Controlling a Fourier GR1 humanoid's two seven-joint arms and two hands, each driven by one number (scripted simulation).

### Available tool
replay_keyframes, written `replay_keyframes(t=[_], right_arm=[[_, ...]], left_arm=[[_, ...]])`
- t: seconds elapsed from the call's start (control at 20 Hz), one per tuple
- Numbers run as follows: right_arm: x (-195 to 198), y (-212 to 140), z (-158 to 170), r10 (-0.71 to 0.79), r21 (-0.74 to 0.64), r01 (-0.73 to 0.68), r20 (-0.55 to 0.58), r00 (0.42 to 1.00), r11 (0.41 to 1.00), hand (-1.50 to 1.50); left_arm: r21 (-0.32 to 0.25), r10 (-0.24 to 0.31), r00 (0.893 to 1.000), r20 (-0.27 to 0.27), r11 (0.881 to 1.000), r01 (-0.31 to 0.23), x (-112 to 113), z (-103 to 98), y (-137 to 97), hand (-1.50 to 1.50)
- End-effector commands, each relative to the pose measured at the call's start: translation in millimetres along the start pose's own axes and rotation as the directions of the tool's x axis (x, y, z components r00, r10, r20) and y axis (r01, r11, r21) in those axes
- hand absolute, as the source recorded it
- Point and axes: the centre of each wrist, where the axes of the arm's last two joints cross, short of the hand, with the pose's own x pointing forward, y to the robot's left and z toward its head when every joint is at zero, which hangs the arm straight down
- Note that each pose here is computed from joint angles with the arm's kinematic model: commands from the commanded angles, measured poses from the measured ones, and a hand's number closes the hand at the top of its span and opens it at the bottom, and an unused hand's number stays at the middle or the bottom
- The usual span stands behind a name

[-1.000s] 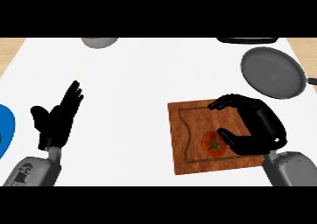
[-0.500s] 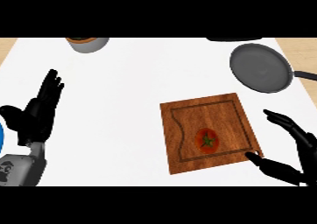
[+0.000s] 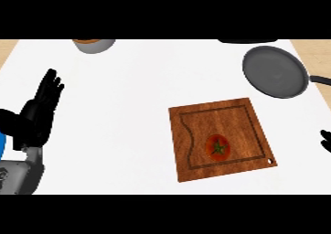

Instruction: Pick the tomato from the cutting board and place it in the pan

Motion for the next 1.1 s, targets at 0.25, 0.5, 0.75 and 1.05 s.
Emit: replay_keyframes(t=[0.25, 0.5, 0.75, 1.05], right_arm=[[90, -34, -24, 0.195, 0.021, -0.194, -0.060, 0.979, 0.981, -1.50], [114, -26, -45, 0.151, 0.061, -0.147, -0.059, 0.987, 0.987, -1.50], [122, 0, -72, 0.083, 0.171, -0.079, -0.017, 0.996, 0.982, -1.50], [138, 38, -69, 0.121, 0.206, -0.101, -0.087, 0.989, 0.973, -1.50]], left_arm=[[-0.040, 0.007, 1.000, -0.014, 0.999, -0.008, -15, 7, -3, 0.00], [-0.057, 0.015, 1.000, 0.009, 0.998, -0.014, 1, -14, -10, 0.00], [-0.031, 0.017, 1.000, 0.018, 0.999, -0.017, 10, -16, 4, 0.00], [-0.033, 0.011, 1.000, 0.017, 0.999, -0.010, 15, -15, -7, 0.00]])
